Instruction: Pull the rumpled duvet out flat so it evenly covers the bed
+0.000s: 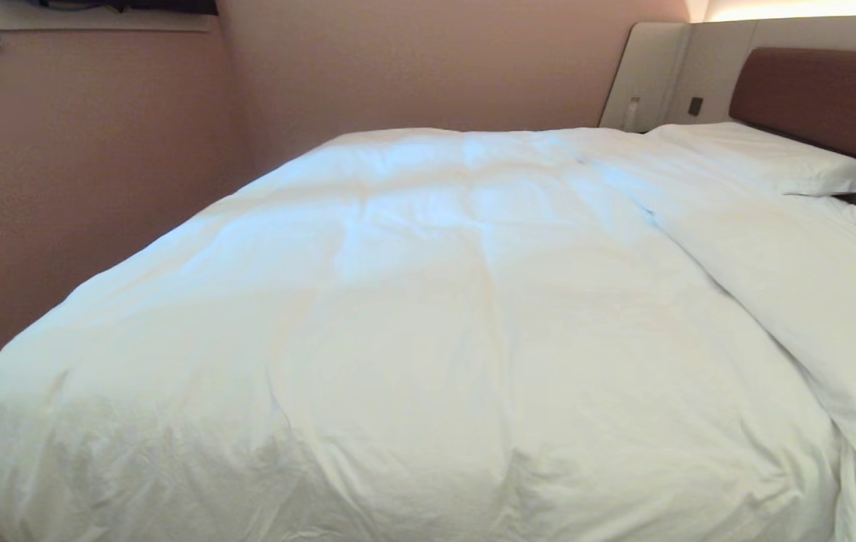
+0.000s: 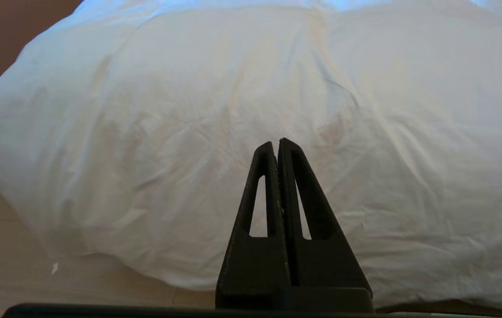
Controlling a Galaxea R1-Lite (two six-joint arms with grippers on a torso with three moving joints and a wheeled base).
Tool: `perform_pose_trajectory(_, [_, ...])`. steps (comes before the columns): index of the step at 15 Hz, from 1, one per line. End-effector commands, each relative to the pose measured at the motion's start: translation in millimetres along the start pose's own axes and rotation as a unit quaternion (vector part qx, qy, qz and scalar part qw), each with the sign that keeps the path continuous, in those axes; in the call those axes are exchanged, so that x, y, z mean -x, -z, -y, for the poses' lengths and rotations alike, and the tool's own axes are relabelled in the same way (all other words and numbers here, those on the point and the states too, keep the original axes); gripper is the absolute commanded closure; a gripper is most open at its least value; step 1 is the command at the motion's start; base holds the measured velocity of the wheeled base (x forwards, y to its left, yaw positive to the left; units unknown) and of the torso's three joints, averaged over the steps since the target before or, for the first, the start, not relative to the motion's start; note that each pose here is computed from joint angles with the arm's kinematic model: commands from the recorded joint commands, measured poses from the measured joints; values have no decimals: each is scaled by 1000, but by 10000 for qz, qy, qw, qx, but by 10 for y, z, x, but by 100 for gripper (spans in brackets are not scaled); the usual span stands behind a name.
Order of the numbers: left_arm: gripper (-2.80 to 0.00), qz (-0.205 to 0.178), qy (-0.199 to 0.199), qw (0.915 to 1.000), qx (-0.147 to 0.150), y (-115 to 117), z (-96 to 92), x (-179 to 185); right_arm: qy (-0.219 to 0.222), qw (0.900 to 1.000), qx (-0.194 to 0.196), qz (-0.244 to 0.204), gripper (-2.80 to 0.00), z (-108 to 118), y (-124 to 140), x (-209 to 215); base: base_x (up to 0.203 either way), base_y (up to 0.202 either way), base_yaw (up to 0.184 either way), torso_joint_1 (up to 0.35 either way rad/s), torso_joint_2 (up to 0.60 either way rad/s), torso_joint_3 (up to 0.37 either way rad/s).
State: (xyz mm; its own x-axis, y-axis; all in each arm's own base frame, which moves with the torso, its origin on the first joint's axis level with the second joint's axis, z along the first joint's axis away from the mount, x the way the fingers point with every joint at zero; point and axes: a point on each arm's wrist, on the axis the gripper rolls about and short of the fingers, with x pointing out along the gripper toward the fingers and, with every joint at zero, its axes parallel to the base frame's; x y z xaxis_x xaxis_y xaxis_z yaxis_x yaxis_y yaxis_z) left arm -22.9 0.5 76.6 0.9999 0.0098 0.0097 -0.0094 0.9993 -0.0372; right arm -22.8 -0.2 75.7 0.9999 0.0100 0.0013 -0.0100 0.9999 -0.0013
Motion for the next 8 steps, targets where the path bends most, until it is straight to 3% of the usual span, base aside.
perform_pose_trajectory(1, [0,0,-4,10000,6,0,0,-1,-4,10000,1,1,0,0,0,0,197,0,0,2,7,7])
perform_pose_trajectory(6, [0,-10,-3,10000,-32,0,0,0,-4,10000,1,1,0,0,0,0,186,0,1,1,2,1])
perform_pose_trajectory(8, [0,-18,-5,10000,-32,2,0,0,-4,10000,1,1,0,0,0,0,34,0,-1,11,2,1])
